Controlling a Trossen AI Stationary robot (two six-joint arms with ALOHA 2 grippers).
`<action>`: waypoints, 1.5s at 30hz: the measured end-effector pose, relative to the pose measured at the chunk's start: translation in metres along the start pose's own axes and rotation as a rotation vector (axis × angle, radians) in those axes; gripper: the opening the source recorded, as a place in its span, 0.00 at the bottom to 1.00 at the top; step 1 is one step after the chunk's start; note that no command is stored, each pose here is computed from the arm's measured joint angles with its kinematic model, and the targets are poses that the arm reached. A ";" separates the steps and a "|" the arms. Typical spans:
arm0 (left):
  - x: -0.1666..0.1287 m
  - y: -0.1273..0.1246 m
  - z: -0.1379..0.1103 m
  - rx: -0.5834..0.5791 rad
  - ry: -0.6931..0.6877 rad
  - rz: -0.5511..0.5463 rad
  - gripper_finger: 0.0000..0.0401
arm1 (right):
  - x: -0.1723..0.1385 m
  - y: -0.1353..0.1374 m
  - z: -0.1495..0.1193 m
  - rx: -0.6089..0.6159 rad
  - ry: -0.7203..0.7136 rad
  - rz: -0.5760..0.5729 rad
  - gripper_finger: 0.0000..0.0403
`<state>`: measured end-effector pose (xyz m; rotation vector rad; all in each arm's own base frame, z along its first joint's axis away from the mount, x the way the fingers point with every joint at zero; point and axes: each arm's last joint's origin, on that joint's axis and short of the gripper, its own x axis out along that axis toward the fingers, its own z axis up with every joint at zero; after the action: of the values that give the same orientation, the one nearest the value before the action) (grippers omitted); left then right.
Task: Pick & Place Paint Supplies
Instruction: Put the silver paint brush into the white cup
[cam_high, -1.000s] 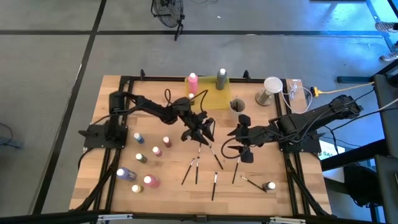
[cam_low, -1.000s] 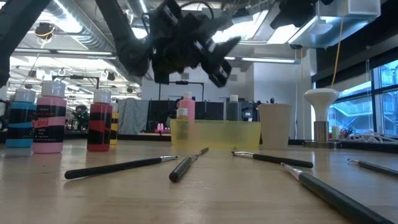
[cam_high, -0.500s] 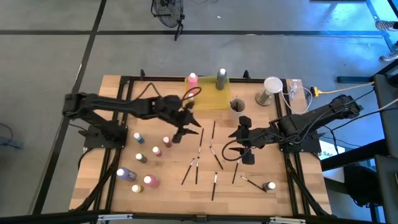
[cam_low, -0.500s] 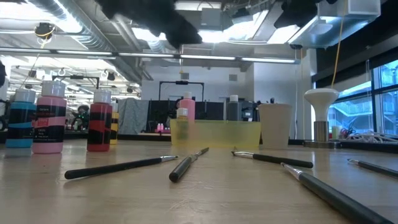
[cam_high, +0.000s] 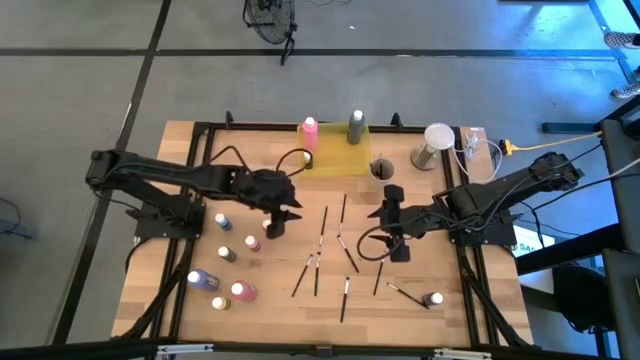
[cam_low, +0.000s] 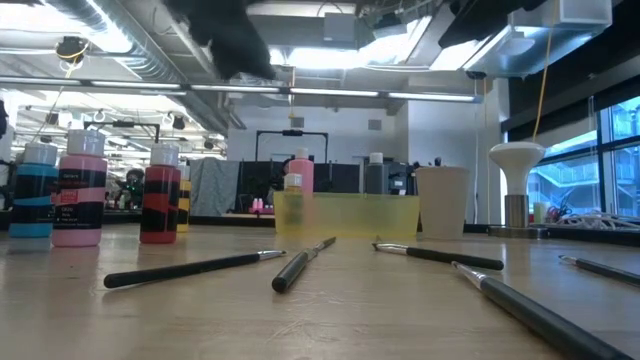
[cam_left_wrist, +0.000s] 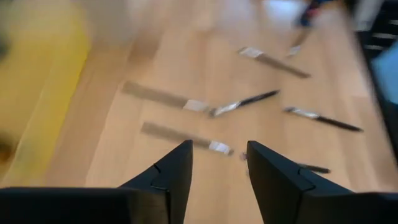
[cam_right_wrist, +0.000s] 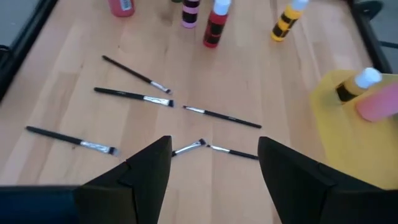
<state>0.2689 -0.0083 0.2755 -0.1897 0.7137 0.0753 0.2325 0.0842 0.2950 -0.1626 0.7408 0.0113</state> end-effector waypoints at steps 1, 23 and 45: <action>0.002 0.001 -0.003 -0.054 0.027 0.032 0.36 | 0.000 0.000 0.000 0.000 -0.001 -0.009 0.60; 0.030 -0.018 -0.004 -0.309 0.101 0.025 0.25 | 0.000 -0.001 -0.003 0.003 0.034 -0.014 0.60; 0.026 -0.048 -0.013 -0.351 0.082 0.047 0.27 | 0.000 0.001 -0.003 0.159 0.037 0.039 0.60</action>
<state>0.2865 -0.0580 0.2562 -0.5142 0.7832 0.2392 0.2304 0.0850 0.2927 0.0030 0.7780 -0.0128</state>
